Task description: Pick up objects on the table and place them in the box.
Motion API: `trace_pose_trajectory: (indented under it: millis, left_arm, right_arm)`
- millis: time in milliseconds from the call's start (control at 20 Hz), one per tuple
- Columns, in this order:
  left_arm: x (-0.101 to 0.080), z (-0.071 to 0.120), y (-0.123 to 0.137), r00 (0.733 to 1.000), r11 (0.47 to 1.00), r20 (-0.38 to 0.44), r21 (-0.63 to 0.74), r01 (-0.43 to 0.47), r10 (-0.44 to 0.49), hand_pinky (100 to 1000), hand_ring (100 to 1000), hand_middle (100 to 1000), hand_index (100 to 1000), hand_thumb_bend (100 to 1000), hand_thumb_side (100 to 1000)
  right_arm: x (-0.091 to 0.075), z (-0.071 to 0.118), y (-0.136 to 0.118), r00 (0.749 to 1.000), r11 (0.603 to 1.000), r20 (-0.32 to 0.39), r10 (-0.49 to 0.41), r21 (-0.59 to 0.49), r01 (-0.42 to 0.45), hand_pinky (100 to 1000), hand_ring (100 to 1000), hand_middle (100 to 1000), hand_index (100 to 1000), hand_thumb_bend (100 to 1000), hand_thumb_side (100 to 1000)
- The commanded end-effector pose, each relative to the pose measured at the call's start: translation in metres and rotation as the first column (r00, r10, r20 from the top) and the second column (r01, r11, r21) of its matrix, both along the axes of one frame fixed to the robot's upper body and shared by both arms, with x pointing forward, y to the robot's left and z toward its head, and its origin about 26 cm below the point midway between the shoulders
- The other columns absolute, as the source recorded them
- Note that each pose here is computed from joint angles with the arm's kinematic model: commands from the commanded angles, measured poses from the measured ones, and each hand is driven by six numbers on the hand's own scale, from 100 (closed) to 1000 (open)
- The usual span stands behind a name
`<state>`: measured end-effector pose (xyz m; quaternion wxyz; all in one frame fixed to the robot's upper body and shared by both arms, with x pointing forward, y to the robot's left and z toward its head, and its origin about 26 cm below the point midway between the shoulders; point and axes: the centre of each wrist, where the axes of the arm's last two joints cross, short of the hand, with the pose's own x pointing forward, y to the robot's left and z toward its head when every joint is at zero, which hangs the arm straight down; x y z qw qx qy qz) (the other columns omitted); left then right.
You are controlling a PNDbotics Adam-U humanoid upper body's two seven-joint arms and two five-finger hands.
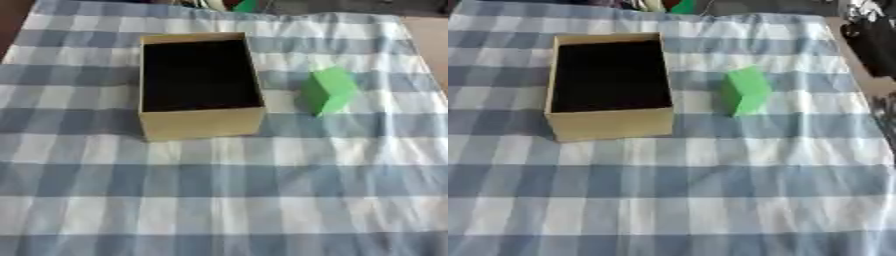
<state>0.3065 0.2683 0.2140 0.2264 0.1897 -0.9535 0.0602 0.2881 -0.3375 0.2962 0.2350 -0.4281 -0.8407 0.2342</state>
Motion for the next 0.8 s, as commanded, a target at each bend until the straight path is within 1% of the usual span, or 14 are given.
trace_pose_trajectory:
  millis: [50,300,350,450,600,750,800]
  left_arm:
    - [-0.003,0.008,0.003,1.000,0.999,0.022,0.032,-0.002,0.001,729,624,737,817,178,960]
    - [-0.003,0.008,0.002,1.000,0.999,0.018,0.038,0.005,-0.005,729,624,737,817,178,960]
    - [-0.003,0.008,0.002,1.000,0.999,0.017,0.041,0.006,-0.007,729,624,737,817,178,960]
    - [-0.003,0.008,0.002,1.000,0.999,0.017,0.044,0.009,-0.009,729,624,737,817,177,960]
    - [-0.003,0.008,0.001,1.000,0.999,0.011,0.048,0.013,-0.014,729,624,738,817,173,962]
    - [-0.003,0.007,0.000,1.000,0.998,0.003,0.054,0.022,-0.022,729,625,738,817,171,962]
    - [-0.003,0.007,0.000,1.000,0.998,0.002,0.056,0.025,-0.025,729,625,738,817,171,962]
  right_arm:
    - [-0.008,0.026,-0.002,0.997,0.985,-0.044,-0.057,-0.163,0.049,734,723,779,859,100,867]
    - [-0.013,0.046,0.000,0.978,0.935,-0.150,-0.146,-0.344,0.087,746,757,805,871,100,884]
    - [-0.013,0.049,0.002,0.972,0.921,-0.170,-0.161,-0.381,0.086,756,777,825,881,100,882]
    - [-0.013,0.056,0.003,0.960,0.885,-0.213,-0.181,-0.461,0.065,766,792,838,897,100,882]
    - [-0.006,0.067,-0.004,0.944,0.842,-0.259,-0.203,-0.538,0.033,780,812,859,916,100,843]
    - [0.007,0.075,-0.014,0.929,0.815,-0.309,-0.202,-0.579,-0.015,804,832,876,950,100,803]
    - [0.012,0.076,-0.016,0.922,0.804,-0.331,-0.201,-0.593,-0.038,815,841,882,961,100,763]
